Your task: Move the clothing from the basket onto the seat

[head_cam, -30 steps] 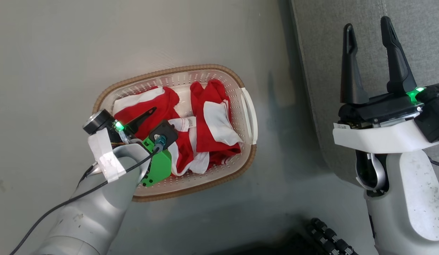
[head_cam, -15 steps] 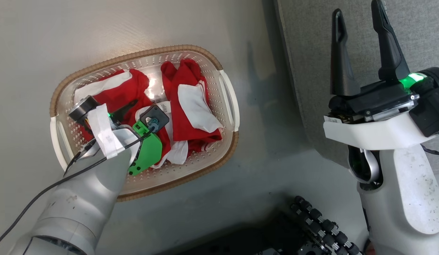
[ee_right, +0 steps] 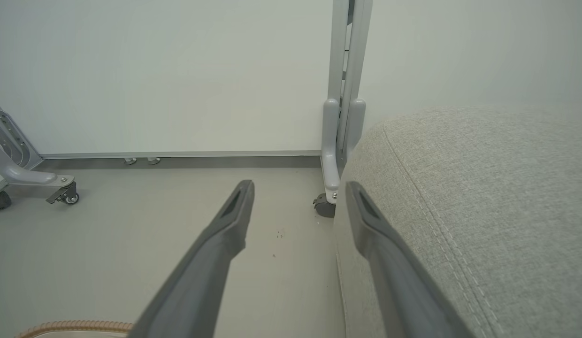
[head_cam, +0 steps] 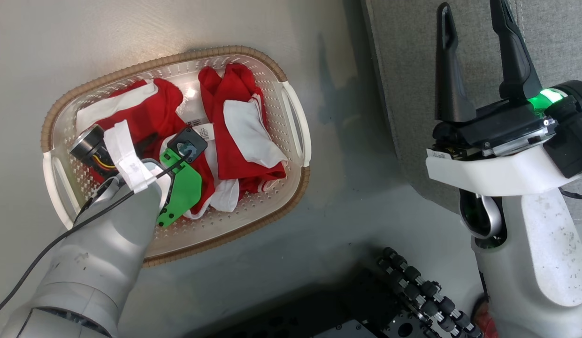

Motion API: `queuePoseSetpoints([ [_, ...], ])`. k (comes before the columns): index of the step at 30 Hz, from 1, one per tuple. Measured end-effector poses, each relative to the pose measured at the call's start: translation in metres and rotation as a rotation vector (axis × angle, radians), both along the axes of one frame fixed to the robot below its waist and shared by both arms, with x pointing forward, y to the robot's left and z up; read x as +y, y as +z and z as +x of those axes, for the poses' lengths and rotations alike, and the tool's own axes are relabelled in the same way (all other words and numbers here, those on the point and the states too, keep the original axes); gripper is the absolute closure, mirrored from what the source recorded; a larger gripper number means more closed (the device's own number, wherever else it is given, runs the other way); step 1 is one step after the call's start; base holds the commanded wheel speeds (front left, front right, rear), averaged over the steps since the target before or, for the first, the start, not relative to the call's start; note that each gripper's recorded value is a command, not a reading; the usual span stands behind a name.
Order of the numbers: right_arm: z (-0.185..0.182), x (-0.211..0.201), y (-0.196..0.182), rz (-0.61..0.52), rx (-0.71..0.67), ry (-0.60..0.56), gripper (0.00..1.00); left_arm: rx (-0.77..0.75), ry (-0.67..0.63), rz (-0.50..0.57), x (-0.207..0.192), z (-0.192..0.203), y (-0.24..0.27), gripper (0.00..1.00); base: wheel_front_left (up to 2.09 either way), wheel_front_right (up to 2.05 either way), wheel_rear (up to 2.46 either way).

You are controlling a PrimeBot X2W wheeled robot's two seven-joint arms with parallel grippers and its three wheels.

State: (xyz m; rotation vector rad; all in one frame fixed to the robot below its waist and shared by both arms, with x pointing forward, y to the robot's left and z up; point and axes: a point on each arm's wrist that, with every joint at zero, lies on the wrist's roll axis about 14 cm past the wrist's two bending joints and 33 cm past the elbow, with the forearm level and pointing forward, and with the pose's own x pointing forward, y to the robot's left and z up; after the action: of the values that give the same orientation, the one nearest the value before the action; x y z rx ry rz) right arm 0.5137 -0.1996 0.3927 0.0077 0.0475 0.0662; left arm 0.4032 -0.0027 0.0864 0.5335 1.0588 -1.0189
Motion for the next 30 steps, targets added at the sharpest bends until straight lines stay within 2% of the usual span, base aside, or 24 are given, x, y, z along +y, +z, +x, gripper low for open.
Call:
queuePoseSetpoints([
  [12,0.002,-0.002,-0.009,0.001,0.016,0.000,0.00,0.066,-0.002,0.006,-0.004,-0.011,-0.014,0.00,0.00,0.00,0.00],
  [13,0.002,-0.001,-0.010,0.001,0.018,0.000,0.00,0.071,-0.003,0.006,-0.004,-0.012,-0.015,0.06,0.00,0.00,0.00],
  [14,0.002,-0.001,-0.011,0.001,0.020,0.000,0.00,0.074,-0.001,0.004,-0.005,-0.013,-0.016,0.45,0.00,0.00,0.00],
  [15,0.002,-0.001,-0.012,0.001,0.022,0.001,0.00,0.079,0.001,0.001,-0.006,-0.013,-0.017,0.79,0.00,0.00,0.00],
  [16,0.002,-0.001,-0.012,0.000,0.023,0.001,0.00,0.079,0.000,-0.004,-0.007,-0.014,-0.017,1.00,0.00,0.00,0.00],
  [30,0.002,-0.001,0.010,-0.005,-0.021,0.002,0.00,0.029,0.070,-0.105,-0.018,-0.002,0.011,1.00,0.00,0.00,0.00],
])
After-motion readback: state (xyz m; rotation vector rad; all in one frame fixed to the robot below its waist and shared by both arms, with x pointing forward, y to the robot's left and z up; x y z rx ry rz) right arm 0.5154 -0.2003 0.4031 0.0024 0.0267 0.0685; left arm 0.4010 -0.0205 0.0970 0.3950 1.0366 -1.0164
